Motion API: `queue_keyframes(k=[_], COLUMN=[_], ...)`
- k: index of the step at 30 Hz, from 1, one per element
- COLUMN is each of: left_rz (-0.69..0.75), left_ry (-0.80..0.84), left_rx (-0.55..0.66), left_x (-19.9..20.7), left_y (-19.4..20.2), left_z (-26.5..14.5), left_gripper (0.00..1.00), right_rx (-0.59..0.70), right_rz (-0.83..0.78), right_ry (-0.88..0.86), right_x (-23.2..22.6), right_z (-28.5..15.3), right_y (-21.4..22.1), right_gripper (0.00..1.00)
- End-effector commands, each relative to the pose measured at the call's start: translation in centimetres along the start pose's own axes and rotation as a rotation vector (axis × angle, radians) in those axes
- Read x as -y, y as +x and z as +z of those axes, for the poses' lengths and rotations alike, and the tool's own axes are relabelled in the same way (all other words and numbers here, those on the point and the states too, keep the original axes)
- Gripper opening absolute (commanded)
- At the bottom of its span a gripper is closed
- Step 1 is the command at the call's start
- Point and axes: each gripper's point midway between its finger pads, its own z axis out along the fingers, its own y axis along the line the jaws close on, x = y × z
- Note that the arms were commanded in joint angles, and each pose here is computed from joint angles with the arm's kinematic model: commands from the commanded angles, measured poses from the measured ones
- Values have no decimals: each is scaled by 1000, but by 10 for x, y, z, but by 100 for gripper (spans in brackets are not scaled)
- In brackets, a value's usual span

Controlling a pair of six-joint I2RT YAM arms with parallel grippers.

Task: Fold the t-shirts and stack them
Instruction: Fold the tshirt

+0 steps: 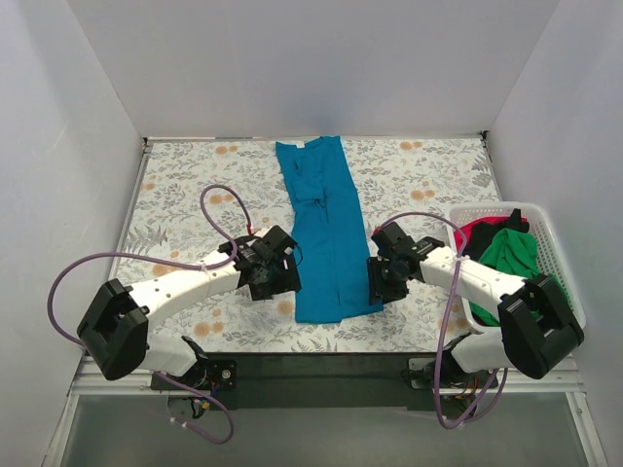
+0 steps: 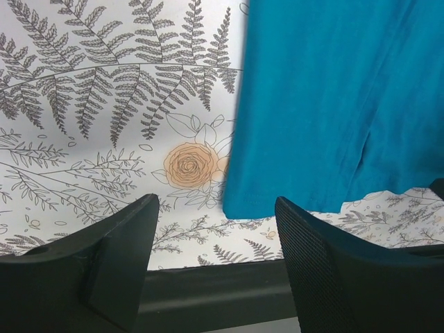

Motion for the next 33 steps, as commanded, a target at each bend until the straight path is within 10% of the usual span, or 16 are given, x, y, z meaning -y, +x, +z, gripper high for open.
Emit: queue_keyframes(k=[1,13,25,33], left_rz=[-5,3,47,69], left_ry=[25,-25,-116,-176], left_rx=[7,-41,-82,-93], left_x=[6,16,18,16], left_y=[2,22,47,56], left_z=[-1,17,25,27], left_gripper=[66,66,66,52], right_rx=[55,-18,-63,-59], right_rz=[37,1,-32,-54], right_ry=[75,121,76,48], right_x=[11,28,28,21], right_z=[6,19,20,18], right_y=[-10,12,34,28], right_gripper=[45,39,1,1])
